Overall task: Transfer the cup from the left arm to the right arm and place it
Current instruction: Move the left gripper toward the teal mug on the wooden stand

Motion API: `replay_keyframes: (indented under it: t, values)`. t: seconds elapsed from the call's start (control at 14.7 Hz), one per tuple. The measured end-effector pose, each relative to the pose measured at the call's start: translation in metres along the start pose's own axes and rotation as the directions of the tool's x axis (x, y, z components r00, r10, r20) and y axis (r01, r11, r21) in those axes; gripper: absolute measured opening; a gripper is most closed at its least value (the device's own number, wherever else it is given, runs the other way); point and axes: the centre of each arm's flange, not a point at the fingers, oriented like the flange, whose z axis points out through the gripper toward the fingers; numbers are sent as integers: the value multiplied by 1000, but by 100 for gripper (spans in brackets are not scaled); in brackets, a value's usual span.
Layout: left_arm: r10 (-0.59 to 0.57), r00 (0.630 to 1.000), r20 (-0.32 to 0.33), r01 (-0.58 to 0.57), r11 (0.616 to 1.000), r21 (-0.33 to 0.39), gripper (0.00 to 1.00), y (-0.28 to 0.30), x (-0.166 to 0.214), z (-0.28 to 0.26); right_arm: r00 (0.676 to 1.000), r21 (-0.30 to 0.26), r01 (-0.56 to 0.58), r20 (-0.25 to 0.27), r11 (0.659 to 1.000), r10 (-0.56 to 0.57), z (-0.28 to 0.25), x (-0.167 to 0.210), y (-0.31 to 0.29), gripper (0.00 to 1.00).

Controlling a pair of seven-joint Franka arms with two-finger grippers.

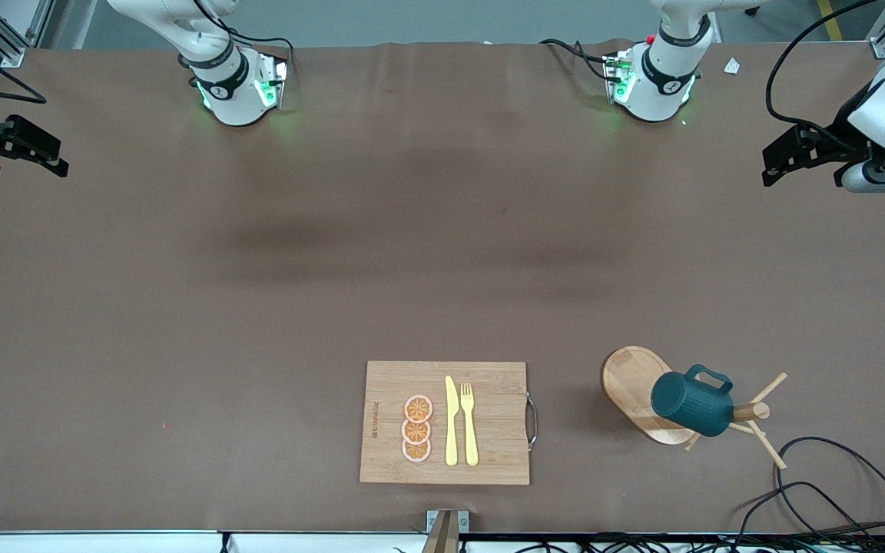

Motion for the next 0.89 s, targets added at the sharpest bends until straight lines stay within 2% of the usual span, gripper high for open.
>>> replay_keyframes:
  t: [0.34,0.48,0.68,0.89]
  values:
    - [-6,1000,-12,6,1000,-2,100,-3,1,-5,1000,0,-1,1,1000,1,1,0,0,100]
    - [-41,999,-11,41,999,-5,100,-23,3,-5,1000,0,-1,1,1000,1,1,0,0,100]
    - [-74,997,19,74,997,-9,100,-45,13,10,1000,0,-1,1,1000,1,1,0,1,100]
    - [-111,993,43,112,993,-27,100,-41,25,24,1000,0,-1,1,1000,1,1,0,1,100]
